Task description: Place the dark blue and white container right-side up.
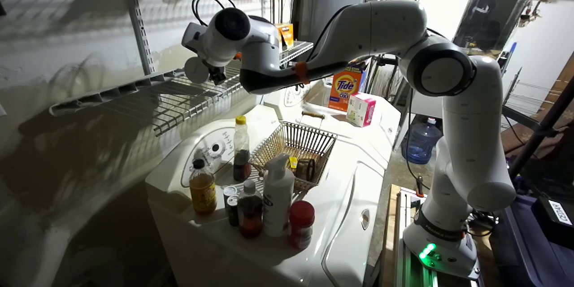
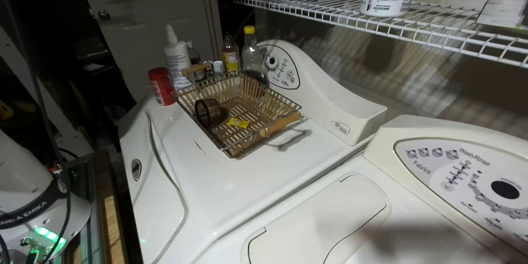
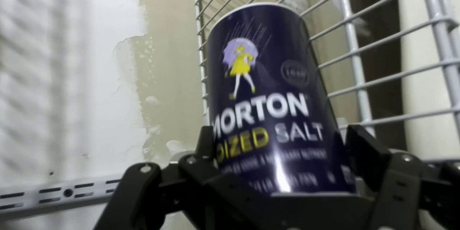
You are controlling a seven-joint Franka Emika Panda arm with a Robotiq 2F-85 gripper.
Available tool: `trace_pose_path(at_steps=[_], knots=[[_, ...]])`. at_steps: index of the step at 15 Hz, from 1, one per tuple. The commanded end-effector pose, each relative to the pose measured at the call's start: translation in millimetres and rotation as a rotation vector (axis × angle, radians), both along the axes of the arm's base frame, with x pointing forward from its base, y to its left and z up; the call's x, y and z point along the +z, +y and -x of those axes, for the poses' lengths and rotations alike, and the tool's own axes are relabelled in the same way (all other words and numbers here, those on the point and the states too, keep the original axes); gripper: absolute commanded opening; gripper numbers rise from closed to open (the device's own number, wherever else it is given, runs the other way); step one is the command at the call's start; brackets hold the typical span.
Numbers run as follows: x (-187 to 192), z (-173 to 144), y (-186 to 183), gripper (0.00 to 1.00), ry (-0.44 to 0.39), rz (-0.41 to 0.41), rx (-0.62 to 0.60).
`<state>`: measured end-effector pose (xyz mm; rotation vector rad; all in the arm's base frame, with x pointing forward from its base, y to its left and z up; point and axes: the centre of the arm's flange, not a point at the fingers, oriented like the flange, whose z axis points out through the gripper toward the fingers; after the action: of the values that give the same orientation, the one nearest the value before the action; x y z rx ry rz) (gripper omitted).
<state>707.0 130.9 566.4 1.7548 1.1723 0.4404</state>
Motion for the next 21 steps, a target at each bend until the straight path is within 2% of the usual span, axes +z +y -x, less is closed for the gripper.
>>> trace_pose_path(at_steps=[1,7,15,21], knots=[[-44,11,-23,1.0,0.151,0.073,-0.07],[-26,13,-26,1.0,0.149,0.072,-0.079],[21,24,-17,1.0,0.054,-0.056,-0.113],[68,42,-33,1.0,-0.035,-0.153,-0.201]])
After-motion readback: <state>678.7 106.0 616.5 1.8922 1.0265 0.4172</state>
